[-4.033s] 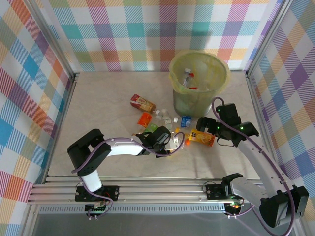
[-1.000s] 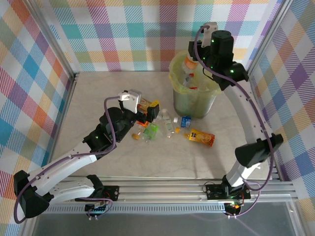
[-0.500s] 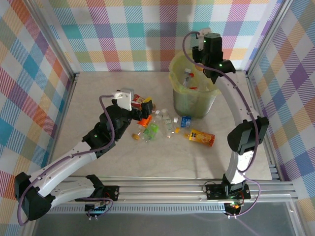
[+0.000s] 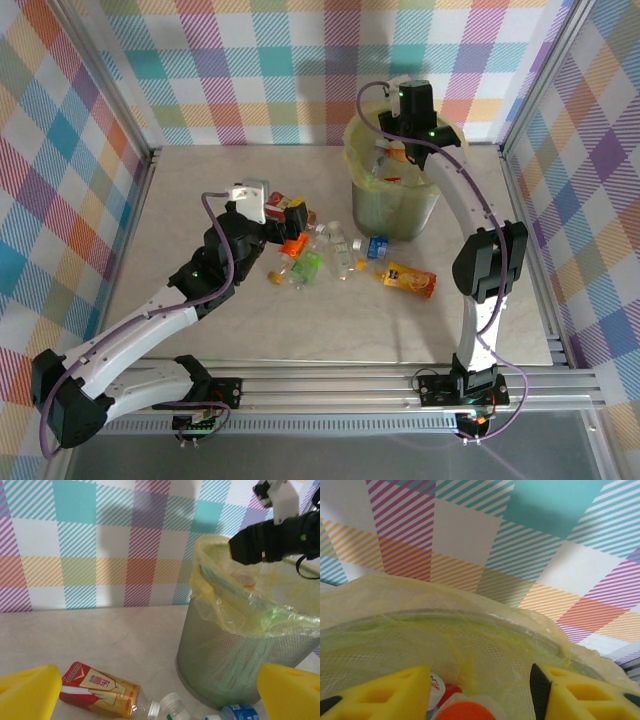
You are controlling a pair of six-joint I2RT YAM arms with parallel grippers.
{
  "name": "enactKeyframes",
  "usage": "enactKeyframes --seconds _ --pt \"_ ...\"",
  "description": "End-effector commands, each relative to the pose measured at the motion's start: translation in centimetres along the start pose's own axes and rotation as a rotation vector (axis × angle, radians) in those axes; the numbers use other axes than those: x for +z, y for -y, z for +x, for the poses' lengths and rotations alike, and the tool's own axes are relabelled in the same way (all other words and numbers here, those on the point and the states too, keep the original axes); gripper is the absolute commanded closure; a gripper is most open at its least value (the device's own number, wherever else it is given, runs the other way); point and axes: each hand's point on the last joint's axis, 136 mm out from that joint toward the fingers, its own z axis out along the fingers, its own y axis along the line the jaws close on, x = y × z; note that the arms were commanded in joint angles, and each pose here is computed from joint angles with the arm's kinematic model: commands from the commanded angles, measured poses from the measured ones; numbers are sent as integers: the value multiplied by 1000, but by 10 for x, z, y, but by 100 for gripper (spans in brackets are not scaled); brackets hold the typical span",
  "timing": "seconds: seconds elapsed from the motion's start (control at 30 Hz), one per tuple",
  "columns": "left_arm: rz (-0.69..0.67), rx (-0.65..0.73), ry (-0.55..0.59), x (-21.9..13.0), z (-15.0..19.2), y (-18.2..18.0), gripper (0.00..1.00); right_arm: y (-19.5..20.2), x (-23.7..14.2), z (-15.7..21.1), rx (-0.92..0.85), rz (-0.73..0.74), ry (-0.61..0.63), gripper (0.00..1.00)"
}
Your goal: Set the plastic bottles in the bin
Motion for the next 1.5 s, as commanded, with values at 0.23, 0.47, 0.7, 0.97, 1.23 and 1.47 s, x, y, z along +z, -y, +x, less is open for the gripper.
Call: enactKeyframes --seconds 0.23,0.47,0.7,0.97,1.23,1.47 --pt "-38 -19 -44 5 10 -10 0 -7 -67 -30 101 -171 -3 19" --pt "-76 -37 -88 11 21 -20 0 -14 -131 -22 271 -285 -99 7" --pt "-104 -54 -109 12 26 -30 0 -33 -198 41 342 -384 -223 0" --pt "-134 -91 -139 12 37 -41 0 -52 -250 154 427 -421 -332 0" --pt "-145 -86 -133 12 36 -46 0 -83 -236 243 412 -448 -502 0" --pt "-158 -91 -127 13 40 -53 0 -90 -200 260 294 -444 -441 0"
